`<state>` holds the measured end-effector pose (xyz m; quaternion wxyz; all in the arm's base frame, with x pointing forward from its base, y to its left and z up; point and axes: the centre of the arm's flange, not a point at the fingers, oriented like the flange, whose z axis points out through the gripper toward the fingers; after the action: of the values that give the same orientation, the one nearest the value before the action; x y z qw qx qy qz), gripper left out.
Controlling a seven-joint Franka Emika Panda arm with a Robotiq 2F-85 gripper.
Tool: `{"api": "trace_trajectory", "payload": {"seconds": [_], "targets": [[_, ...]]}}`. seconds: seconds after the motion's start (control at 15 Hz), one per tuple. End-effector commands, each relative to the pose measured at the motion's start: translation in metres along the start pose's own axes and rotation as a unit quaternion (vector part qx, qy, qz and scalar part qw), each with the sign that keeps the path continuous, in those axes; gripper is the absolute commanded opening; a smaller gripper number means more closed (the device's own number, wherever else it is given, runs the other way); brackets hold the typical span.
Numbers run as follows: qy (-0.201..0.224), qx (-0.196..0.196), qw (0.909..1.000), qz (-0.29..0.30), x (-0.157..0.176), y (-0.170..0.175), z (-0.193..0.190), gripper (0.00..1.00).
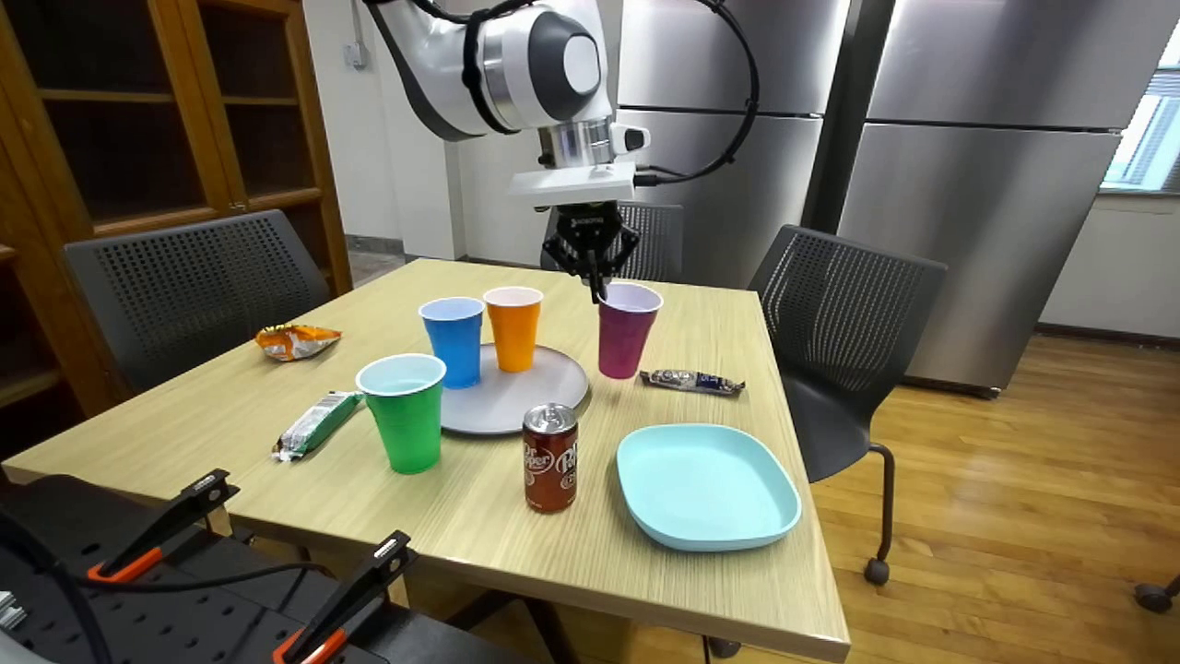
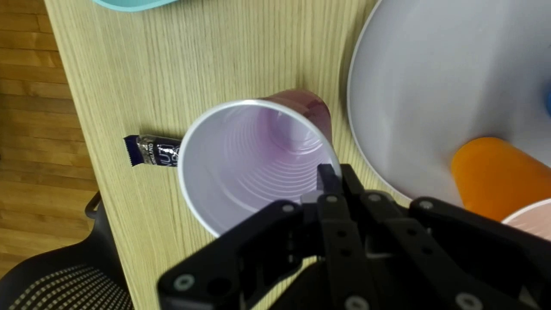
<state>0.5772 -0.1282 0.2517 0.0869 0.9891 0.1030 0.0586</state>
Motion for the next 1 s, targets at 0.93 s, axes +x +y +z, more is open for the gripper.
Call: {"api": "trace_trajectory", "payload": {"seconds": [0.93], "targets": [[0.000,0.031,0.9976,-0.061,-0.032,-0.083,-0.014,0.01]]}}
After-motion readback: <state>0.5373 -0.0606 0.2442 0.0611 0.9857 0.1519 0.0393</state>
